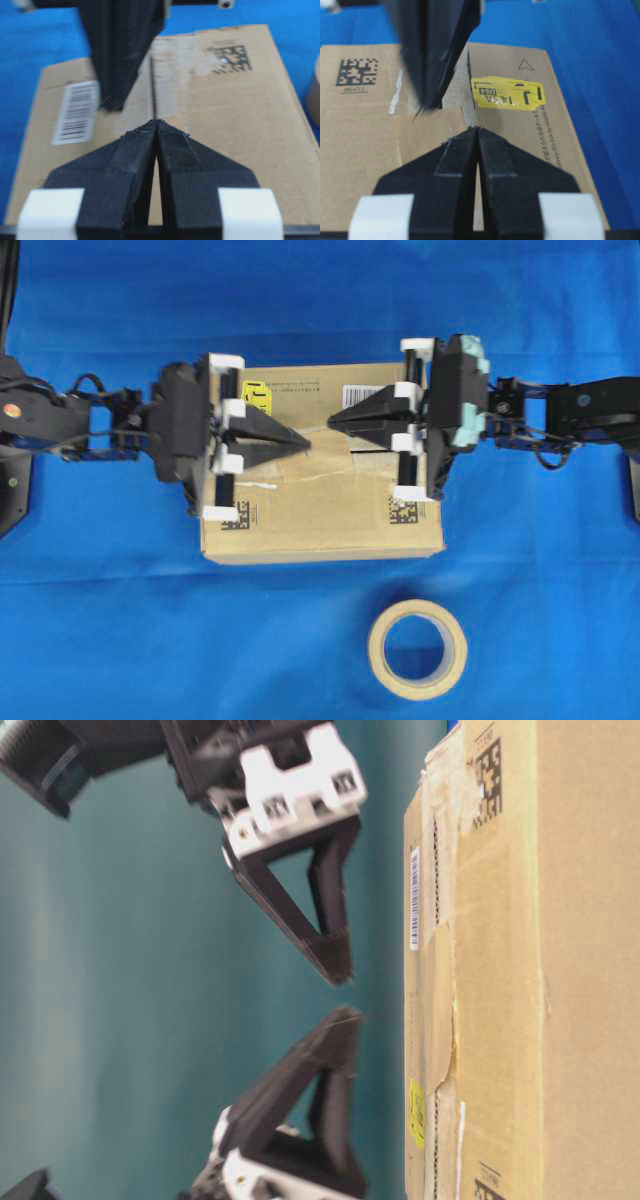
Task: Apply tape along the seams of the closed cardboard box to seal it securely.
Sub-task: 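Slide both grippers outward along the seam, smoothing the tape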
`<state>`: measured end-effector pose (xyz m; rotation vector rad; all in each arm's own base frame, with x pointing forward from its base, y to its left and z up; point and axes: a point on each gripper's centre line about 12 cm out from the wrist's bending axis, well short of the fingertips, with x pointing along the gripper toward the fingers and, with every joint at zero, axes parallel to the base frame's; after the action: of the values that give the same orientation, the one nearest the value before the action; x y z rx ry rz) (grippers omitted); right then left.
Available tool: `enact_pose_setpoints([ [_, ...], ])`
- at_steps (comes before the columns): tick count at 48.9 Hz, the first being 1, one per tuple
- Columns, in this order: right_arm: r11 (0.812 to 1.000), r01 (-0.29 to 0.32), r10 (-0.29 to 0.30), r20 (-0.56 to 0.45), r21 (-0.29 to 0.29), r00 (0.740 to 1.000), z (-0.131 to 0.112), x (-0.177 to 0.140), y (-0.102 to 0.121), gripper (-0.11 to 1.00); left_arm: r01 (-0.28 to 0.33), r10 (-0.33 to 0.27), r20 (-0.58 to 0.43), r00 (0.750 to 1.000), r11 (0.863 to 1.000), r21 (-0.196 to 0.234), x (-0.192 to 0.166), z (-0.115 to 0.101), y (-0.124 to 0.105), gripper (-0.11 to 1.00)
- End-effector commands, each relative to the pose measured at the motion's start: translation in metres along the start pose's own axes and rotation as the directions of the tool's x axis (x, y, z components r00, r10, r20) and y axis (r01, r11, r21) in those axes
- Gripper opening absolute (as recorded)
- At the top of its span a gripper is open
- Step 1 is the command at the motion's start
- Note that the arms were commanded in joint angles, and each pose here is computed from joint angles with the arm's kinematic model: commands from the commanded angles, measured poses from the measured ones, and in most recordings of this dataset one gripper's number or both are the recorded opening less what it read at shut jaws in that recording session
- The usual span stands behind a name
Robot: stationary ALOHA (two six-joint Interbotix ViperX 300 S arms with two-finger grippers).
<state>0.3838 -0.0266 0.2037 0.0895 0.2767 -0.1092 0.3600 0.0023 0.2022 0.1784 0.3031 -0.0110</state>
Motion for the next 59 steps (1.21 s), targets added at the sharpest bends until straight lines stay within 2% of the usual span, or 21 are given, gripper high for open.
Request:
enact_pose_setpoints([
  [1, 1.000, -0.007, 0.007, 0.027, -0.003, 1.000, 0.010, 0.009, 0.003, 0.01, 0.003, -0.003, 0.011, 1.000, 1.000, -0.005, 0.008, 0.005, -0.001, 0.00],
  [13, 1.000, -0.022, 0.021, -0.020, -0.008, 1.000, -0.006, 0.031, 0.011, 0.01, 0.011, -0.015, -0.064, 0.998, 0.998, -0.054, 0.024, -0.023, -0.006, 0.00],
  [24, 1.000, -0.026, 0.027, -0.087, 0.010, 0.996, -0.031, 0.038, 0.016, 0.01, 0.022, -0.028, -0.084, 0.996, 0.998, -0.063, 0.027, -0.034, -0.013, 0.00],
  [40, 0.998, -0.007, 0.019, -0.186, 0.068, 0.982, -0.064, 0.011, 0.022, 0.01, 0.022, -0.037, -0.126, 0.991, 0.993, -0.115, 0.012, -0.051, -0.016, 0.00],
  [59, 0.992, 0.016, 0.015, -0.243, 0.125, 0.970, -0.086, -0.019, 0.028, 0.01, 0.038, -0.054, -0.138, 0.989, 0.993, -0.115, 0.004, -0.056, -0.022, 0.00],
])
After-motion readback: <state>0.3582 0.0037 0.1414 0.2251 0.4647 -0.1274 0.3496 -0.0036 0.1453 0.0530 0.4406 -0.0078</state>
